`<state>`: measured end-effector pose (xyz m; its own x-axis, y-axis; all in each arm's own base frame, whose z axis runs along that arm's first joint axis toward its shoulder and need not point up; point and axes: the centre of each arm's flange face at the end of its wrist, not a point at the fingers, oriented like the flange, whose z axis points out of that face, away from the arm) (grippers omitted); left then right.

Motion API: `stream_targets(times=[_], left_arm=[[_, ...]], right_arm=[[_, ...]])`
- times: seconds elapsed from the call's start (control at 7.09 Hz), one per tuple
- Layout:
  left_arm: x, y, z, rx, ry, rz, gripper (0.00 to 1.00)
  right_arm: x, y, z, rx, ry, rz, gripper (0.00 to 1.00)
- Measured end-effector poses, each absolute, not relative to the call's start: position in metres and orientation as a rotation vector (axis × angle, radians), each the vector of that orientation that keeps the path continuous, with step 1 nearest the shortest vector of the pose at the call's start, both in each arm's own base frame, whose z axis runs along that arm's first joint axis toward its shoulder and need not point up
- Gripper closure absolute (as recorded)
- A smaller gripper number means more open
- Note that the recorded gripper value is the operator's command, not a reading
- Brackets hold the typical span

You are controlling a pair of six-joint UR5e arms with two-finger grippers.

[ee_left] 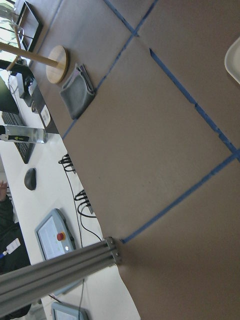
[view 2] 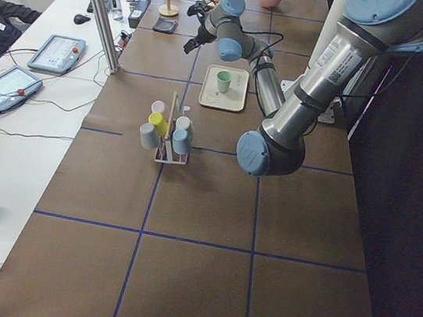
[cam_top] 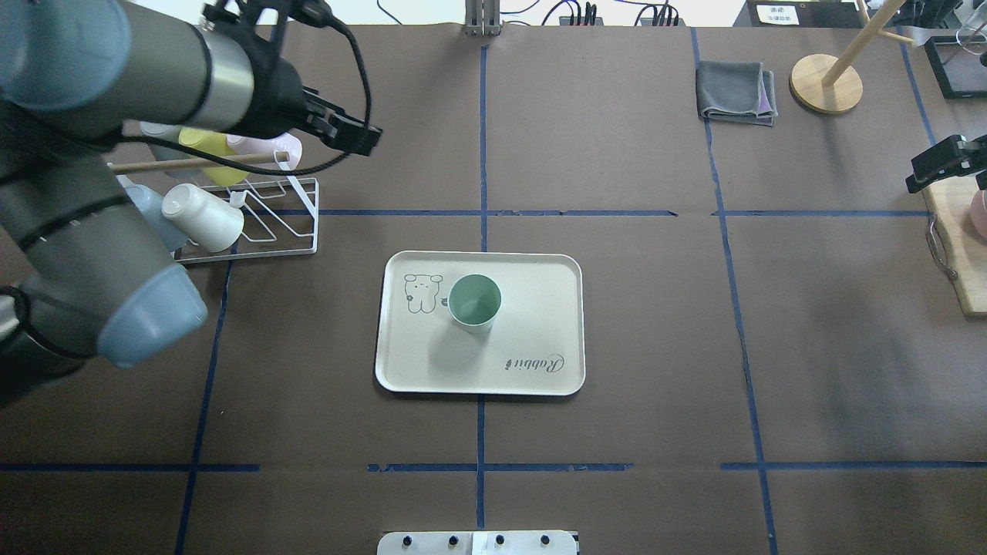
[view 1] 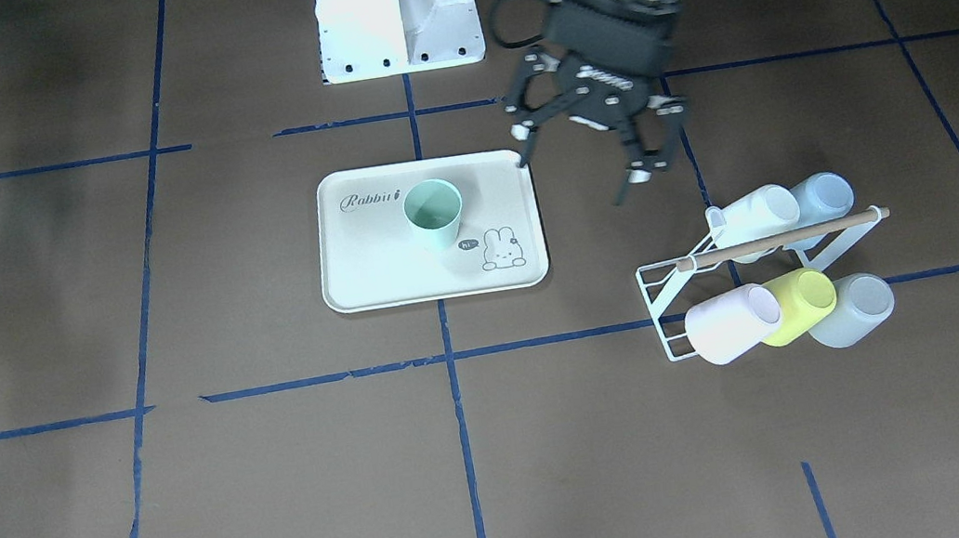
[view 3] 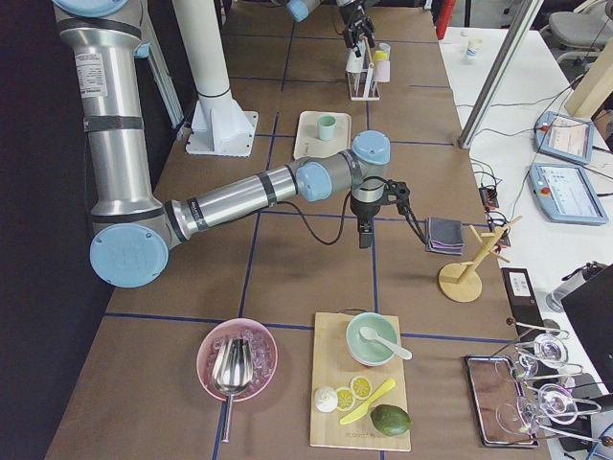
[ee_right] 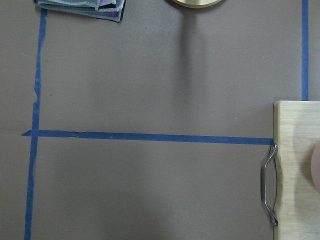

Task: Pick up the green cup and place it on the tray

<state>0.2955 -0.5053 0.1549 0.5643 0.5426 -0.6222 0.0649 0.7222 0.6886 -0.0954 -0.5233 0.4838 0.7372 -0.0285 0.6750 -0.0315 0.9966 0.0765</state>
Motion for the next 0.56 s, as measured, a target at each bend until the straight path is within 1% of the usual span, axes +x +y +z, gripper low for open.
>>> stream_targets(times=[0.28,0.56], left_arm=[[0.172,-0.540,0.228,0.559,0.910,0.324,0.00],[0.088,-0.553,0.311,0.406,0.813,0.356,0.00]], right_arm=[[-0.092,-0.524,0.484,0.088,-0.742,0.008,0.00],[-0.083,-0.526,0.483,0.095,-0.744,0.019,0.00]])
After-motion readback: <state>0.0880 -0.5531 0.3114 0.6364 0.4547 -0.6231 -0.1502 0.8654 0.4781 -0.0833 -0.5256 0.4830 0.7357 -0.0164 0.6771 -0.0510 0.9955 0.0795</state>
